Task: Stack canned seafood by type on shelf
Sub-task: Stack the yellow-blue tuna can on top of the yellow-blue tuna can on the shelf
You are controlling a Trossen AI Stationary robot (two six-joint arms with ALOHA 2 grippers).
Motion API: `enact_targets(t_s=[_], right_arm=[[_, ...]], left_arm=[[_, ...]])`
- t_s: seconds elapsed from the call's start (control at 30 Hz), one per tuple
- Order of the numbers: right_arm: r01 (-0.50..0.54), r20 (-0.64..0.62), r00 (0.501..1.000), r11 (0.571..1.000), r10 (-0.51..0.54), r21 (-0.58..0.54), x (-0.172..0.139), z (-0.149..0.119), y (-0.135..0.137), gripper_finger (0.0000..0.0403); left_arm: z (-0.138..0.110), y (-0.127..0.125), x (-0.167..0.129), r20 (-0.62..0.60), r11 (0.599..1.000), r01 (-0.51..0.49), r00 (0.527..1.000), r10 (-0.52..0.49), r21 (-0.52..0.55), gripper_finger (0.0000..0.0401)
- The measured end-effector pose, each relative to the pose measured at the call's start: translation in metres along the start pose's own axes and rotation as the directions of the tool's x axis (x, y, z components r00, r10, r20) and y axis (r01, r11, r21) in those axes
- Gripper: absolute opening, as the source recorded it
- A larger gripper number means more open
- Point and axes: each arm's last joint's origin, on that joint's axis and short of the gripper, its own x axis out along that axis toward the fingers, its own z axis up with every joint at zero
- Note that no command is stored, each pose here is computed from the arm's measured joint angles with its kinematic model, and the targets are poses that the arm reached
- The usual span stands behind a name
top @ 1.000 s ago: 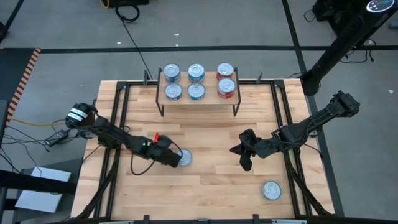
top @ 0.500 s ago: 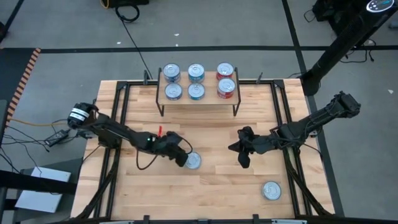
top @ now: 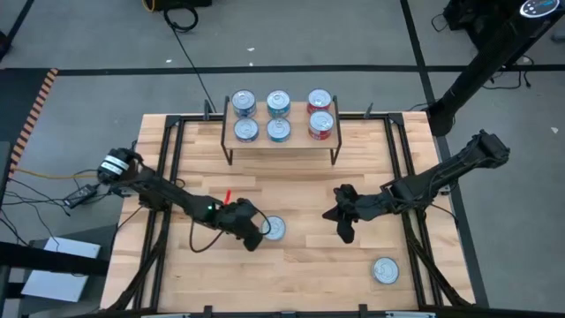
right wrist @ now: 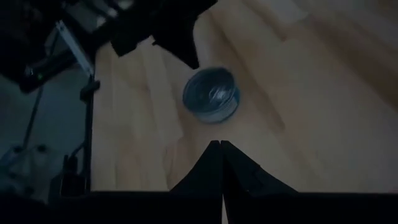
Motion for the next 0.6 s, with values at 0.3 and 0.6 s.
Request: enact_targets(t_s=[0.3,0.6], right_arm=[[-0.023,-0.045,0.999,0.999,0.021,-0.028,0.034,-0.011,0.006,0.0028],[0.048,-0.111,0.993,0.998,-0.045,0.031,0.063,-0.026,0.003,0.0119]], left_arm=[[-0.003,-0.008,0.037,0.047,0.990,0.132,0.991,-0.129,-0.059,0.0000],[0.001,-0.019,0.061,0.075,0.987,0.152,0.986,-0.148,-0.050,0.0001]])
